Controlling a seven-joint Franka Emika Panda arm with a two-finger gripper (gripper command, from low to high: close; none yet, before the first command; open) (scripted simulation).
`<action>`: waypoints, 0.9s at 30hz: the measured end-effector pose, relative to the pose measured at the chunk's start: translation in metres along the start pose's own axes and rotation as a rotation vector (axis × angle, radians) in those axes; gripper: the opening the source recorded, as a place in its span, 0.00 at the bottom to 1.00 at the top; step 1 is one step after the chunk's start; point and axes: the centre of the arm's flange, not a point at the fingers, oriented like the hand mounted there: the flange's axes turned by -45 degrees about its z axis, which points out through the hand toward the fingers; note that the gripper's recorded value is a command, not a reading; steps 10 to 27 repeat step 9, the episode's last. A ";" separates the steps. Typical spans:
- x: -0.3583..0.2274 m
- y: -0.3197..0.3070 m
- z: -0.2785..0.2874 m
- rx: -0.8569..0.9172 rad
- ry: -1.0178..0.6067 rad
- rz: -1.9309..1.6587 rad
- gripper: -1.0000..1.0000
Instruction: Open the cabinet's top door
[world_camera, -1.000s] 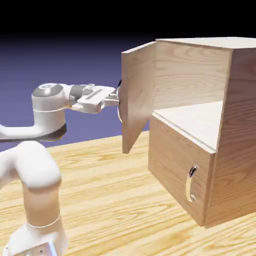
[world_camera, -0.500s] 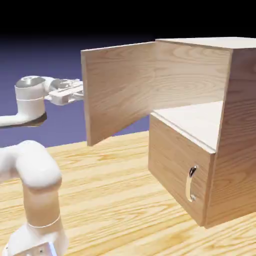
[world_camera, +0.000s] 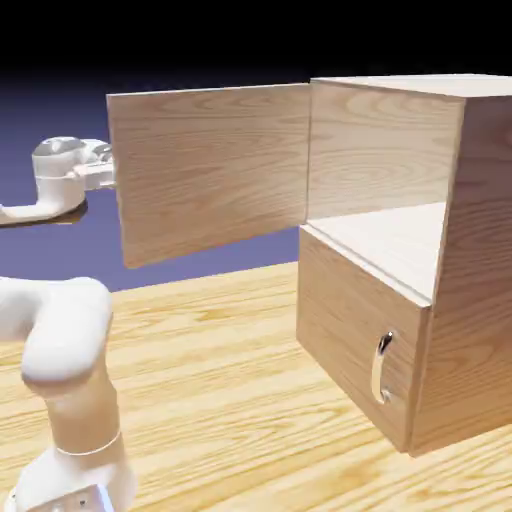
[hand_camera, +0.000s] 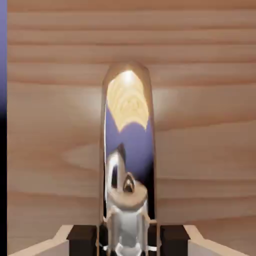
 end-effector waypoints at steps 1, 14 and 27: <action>0.000 0.003 -0.008 0.019 0.000 0.000 0.00; 0.000 0.028 -0.061 0.161 0.000 0.000 0.00; 0.000 0.028 -0.061 0.161 0.000 0.000 0.00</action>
